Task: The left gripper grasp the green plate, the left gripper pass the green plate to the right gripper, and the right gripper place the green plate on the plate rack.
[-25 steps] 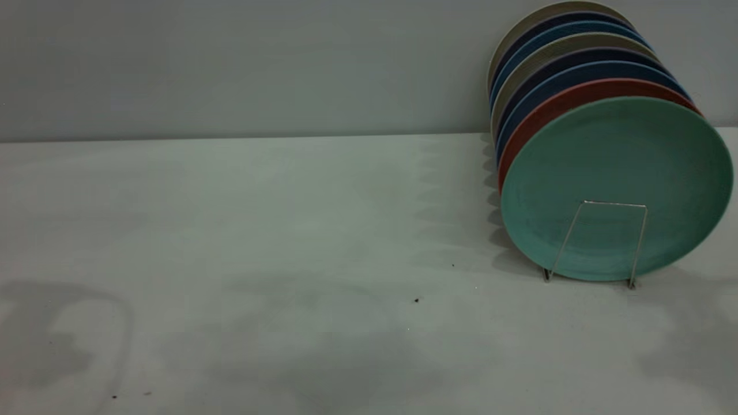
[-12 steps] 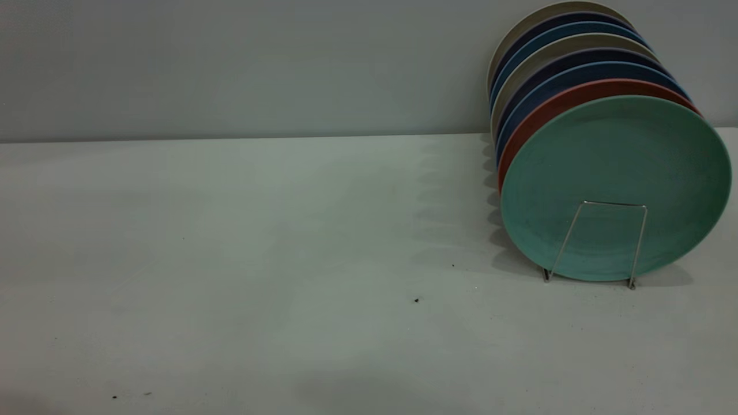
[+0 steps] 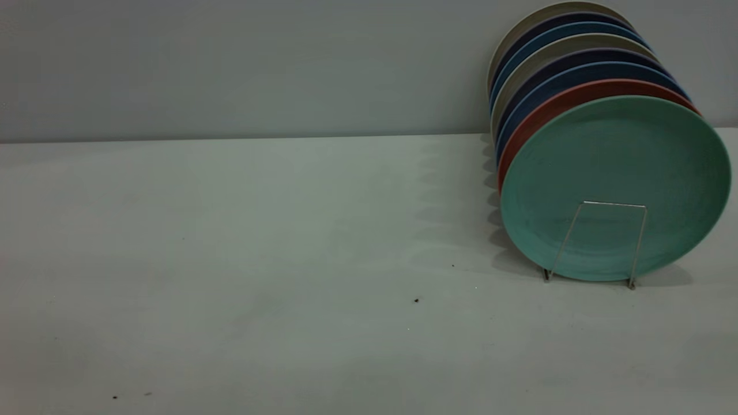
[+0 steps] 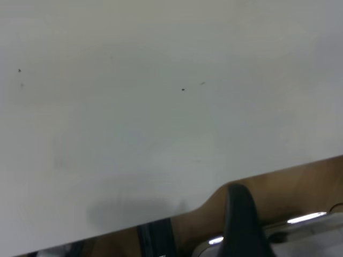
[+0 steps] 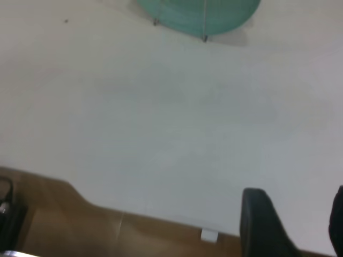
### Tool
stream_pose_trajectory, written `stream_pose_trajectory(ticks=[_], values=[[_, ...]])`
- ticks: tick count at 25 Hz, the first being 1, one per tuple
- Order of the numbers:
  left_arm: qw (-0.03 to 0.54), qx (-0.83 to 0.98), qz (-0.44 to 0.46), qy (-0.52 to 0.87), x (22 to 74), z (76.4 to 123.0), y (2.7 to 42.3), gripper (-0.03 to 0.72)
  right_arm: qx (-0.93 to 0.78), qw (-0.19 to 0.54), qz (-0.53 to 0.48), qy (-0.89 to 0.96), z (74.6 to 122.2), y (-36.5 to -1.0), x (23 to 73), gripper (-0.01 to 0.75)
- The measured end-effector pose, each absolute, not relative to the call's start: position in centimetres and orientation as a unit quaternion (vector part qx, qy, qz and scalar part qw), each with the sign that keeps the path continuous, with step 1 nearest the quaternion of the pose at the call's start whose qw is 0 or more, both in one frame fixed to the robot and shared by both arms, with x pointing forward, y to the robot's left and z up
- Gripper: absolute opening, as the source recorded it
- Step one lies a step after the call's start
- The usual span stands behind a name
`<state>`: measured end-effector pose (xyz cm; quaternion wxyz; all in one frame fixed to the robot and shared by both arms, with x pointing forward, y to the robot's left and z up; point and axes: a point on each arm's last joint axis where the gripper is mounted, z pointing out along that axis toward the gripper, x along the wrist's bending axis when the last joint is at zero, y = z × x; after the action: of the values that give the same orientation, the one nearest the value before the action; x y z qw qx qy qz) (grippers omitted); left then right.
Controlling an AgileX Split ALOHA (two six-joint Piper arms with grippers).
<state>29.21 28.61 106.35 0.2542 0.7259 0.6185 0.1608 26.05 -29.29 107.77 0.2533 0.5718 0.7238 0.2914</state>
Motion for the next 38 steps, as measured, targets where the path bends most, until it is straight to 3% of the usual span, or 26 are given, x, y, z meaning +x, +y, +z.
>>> stream_pose_trajectory(ticks=[7, 13, 38], values=[[0.296, 0.712, 0.217, 0.599, 25.3, 105.6, 28.5, 0.485, 0.565, 0.269, 0.307, 0.717, 104.1, -29.5, 25.0, 0.326], [0.297, 0.707, 0.248, 0.592, 23.7, 103.6, 28.7, 0.485, 0.561, 0.282, 0.319, 0.710, 104.0, -29.5, 24.9, 0.326], [0.285, 0.684, 0.275, 0.613, 23.2, 103.4, 29.6, 0.485, 0.570, 0.301, 0.300, 0.703, 103.8, -30.0, 25.0, 0.326]])
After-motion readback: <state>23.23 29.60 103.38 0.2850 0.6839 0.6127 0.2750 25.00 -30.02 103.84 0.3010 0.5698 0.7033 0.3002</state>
